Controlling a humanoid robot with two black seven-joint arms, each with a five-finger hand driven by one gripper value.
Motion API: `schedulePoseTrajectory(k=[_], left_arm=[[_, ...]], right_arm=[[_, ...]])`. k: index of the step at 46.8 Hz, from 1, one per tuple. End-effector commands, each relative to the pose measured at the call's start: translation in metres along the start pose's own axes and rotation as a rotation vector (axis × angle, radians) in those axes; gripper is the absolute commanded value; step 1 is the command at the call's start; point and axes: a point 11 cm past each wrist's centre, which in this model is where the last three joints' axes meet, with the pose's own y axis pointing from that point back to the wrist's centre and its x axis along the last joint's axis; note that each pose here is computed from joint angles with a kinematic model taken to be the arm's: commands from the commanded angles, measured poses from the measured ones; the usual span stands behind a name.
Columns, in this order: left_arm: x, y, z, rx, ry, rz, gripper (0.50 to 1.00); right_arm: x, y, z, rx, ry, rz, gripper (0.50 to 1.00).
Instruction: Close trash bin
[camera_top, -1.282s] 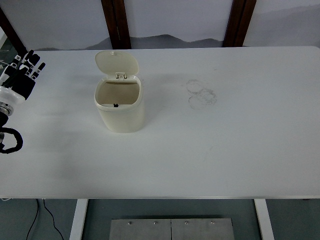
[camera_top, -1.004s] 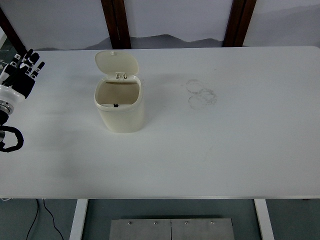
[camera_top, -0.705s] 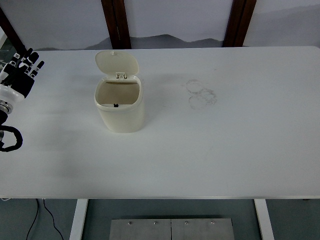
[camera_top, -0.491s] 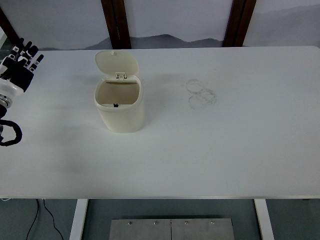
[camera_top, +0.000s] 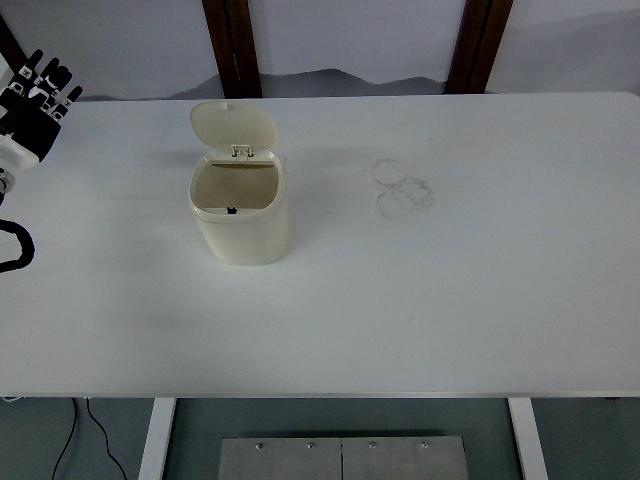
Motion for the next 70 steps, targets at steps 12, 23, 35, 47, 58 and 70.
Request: schedulePoseTrajectory(k=[12, 23, 35, 47, 58, 70], left_arm=[[-0.084, -0.034, 0.036, 0.116, -0.304, -0.237, 1.000], [-0.150, -0.039, 0.026, 0.246, -0.484, -0.428, 1.000], [-0.188, -0.028, 0.007, 0.376, -0.727, -0.602, 1.000], [-0.200, -0.017, 0.004, 0.626, -0.874, -0.701, 1.000], [-0.207, -0.017, 0.011, 0.650, -0.998, -0.734, 1.000], [-0.223, -0.004, -0.003, 0.731, -1.057, -0.793, 1.000]], right_arm=[[0.000, 0.000, 0.000, -0.001, -0.001, 0.000, 0.991], [0.000, 0.000, 0.000, -0.001, 0.001, 0.000, 0.991], [0.000, 0.000, 0.000, -0.001, -0.001, 0.000, 0.993], [0.000, 0.000, 0.000, -0.001, -0.001, 0.000, 0.991], [0.000, 0.000, 0.000, -0.001, -0.001, 0.000, 0.993], [0.000, 0.000, 0.000, -0.001, 0.001, 0.000, 0.993]])
